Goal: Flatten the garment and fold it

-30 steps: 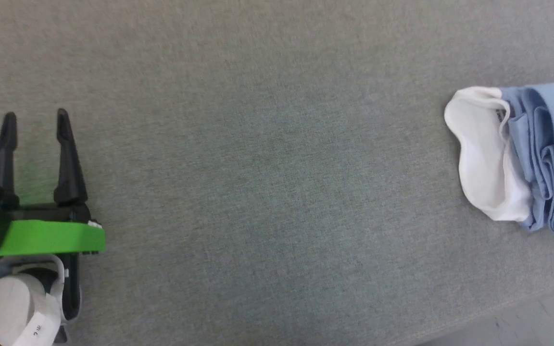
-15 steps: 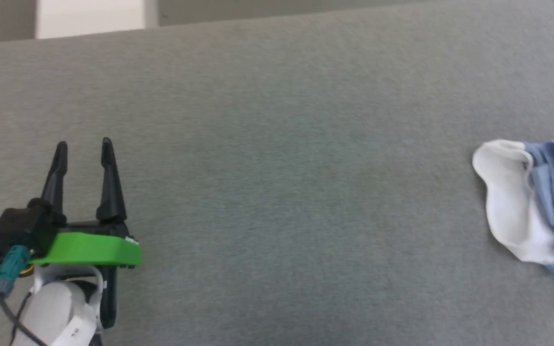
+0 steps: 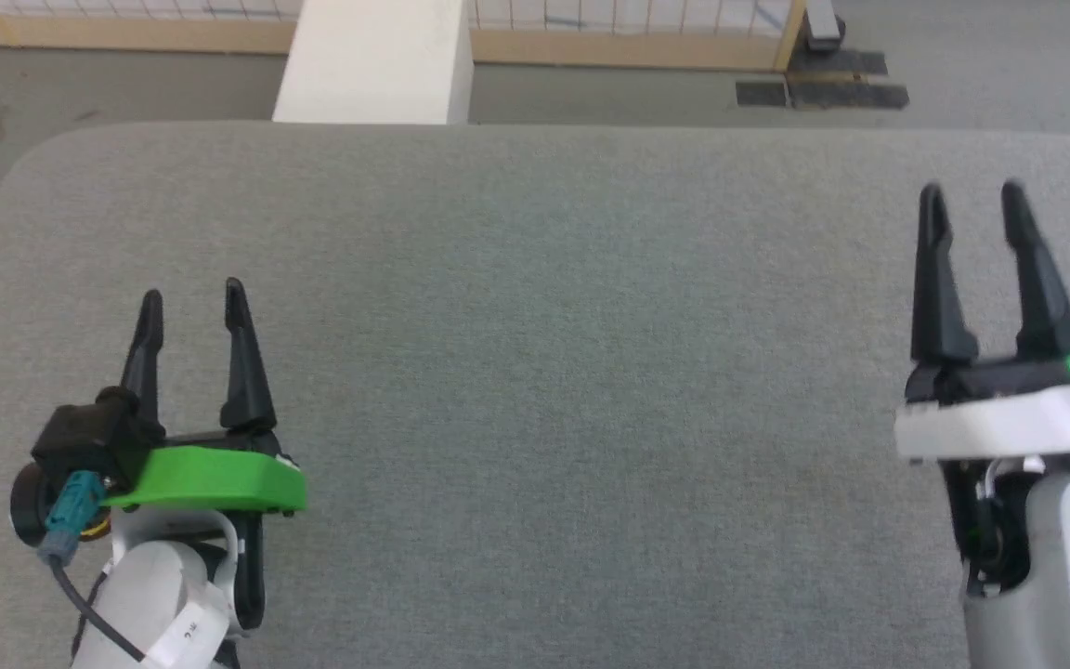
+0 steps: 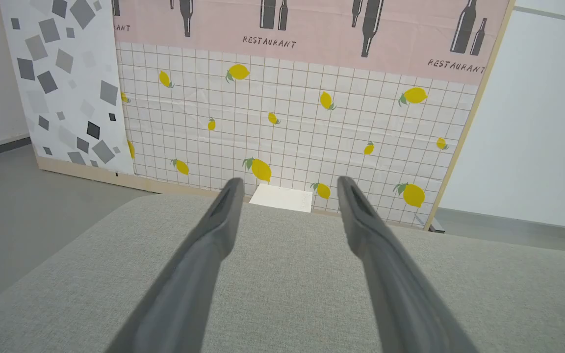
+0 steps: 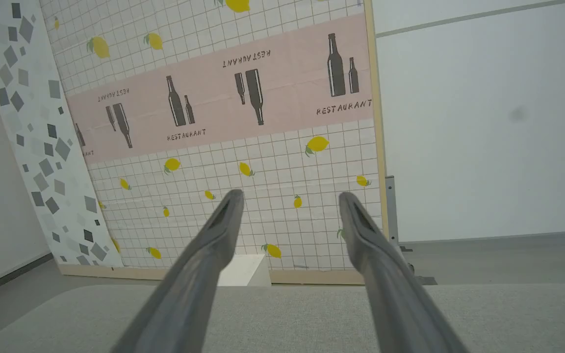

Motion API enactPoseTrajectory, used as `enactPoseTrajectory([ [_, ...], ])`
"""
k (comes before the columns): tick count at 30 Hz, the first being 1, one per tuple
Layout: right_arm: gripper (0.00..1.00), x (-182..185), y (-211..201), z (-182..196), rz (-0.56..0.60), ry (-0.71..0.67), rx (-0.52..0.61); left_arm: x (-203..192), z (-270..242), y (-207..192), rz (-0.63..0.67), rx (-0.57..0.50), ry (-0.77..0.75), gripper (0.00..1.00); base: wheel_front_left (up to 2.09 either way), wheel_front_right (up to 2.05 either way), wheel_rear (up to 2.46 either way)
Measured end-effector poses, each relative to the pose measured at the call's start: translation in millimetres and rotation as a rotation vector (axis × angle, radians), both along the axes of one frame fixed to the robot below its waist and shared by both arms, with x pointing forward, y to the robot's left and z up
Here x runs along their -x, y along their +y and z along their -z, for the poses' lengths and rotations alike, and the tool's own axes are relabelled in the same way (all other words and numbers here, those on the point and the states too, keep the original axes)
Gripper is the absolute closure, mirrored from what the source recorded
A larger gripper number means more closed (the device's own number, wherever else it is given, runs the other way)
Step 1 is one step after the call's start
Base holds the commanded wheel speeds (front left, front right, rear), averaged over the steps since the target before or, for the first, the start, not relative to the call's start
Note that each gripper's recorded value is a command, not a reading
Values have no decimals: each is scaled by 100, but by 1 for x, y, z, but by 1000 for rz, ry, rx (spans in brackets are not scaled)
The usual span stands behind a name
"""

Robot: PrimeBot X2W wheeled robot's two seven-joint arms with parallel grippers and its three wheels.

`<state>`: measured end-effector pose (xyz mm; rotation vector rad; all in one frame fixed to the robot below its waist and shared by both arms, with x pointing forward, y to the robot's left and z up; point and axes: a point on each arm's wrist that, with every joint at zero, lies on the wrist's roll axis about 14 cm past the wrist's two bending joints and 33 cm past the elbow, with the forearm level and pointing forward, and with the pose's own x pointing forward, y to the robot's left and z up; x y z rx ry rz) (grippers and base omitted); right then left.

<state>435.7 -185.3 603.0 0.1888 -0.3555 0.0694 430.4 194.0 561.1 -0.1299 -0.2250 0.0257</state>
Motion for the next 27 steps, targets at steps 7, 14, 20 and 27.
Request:
enactPoseTrajectory([
  [7, 0, 27, 16, 48, -43, 126, -13, 15, 6, 1, -12, 41, 22, 0, 0, 0, 0],
  [14, 0, 44, 11, 68, -26, 181, -7, 24, 21, -8, 10, 31, 61, 0, 0, 0, 0],
  [20, 0, 49, 3, 75, -3, 203, -9, 28, 33, -15, 37, 29, 96, 0, 0, 0, 0],
  [27, 0, 52, 1, 77, 5, 208, -10, 31, 41, -21, 61, 22, 119, 0, 0, 0, 0],
])
